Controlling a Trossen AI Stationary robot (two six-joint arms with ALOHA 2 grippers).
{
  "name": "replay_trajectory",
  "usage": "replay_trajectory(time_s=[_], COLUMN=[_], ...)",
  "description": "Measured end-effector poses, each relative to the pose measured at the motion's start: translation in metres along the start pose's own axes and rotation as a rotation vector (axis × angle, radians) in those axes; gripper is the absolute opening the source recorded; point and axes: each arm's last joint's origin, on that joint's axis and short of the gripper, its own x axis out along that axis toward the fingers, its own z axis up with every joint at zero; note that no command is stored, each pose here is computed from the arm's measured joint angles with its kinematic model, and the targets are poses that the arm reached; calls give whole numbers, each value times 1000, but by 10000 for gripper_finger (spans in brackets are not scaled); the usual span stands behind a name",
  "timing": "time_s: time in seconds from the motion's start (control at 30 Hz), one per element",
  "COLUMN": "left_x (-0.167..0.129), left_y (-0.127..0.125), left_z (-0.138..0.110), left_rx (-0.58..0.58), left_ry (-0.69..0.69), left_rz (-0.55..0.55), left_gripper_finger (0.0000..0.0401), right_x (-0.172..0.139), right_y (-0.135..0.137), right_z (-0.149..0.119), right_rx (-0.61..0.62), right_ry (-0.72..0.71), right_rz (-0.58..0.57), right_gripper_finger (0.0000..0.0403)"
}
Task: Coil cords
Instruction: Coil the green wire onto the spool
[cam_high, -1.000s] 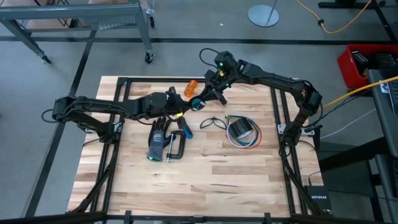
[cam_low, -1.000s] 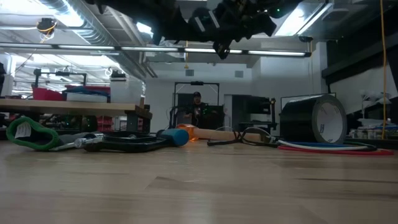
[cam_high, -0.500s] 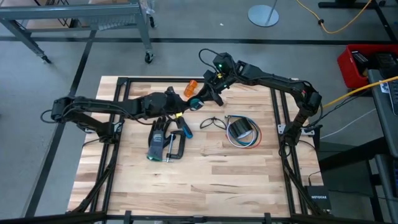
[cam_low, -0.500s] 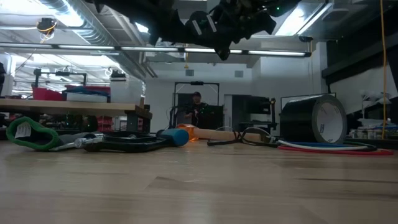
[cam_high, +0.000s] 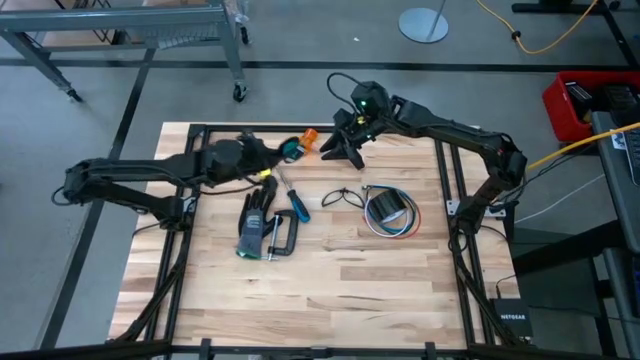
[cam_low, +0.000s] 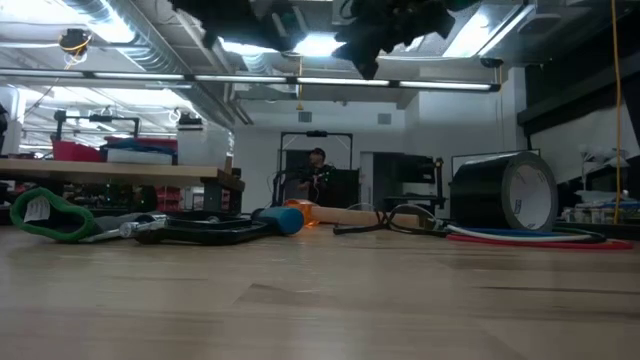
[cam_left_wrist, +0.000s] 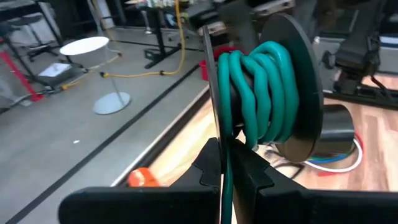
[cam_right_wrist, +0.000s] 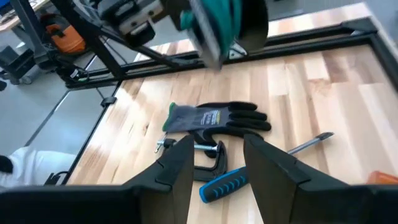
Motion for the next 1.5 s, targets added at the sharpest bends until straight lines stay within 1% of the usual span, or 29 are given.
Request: replay_trajectory(time_s=[0.13,0.27,0.4,0.5,0.57,0.7,0.83,0.93,1.0,1.1,1.2,1.23,1.27,1.3,1.37,1.5], left_x=[-26,-55,-83,-101,-109,-122,-124,-117,-109,-93,-78,-76,-74,-73,-71,-68], left_y=[16,33,47,55,59,63,63,60,56,49,43,42,42,42,41,41], left_z=[6,4,-4,-19,-32,-63,-98,-124,-142,-168,-192,-196,-196,-197,-195,-199], left_rx=[-14,-21,-95,-176,-251,-381,-479,-567,-640,-781,-956,-1005,-1029,-1041,-1068,-1160], left_ry=[-15,5,49,92,109,94,67,57,56,46,27,27,16,36,24,64], left_rz=[47,74,101,122,137,143,138,124,93,38,9,7,7,17,26,69], left_gripper_finger=[1,1,1,1,1,1,1,1,1,1,1,1,1,1,1,1], right_x=[-12,-27,-51,-69,-81,-93,-101,-107,-110,-117,-122,-124,-126,-127,-132,-135], right_y=[10,21,33,41,46,59,69,75,78,84,88,90,91,92,96,101], right_z=[6,10,14,13,13,13,10,8,8,7,3,1,-2,-4,-10,-24], right_rx=[-18,-28,-26,-13,-6,-10,-9,-9,-18,-36,-52,-54,-54,-58,-67,-94], right_ry=[-15,-23,-34,-35,-38,-39,-16,-6,-14,-29,-44,-45,-46,-51,-75,-131], right_rz=[-45,-88,-141,-173,-188,-194,-195,-200,-215,-252,-312,-335,-357,-382,-426,-453], right_gripper_finger=[143,143,143,143,143,143,143,143,143,143,143,143,143,143,143,143])
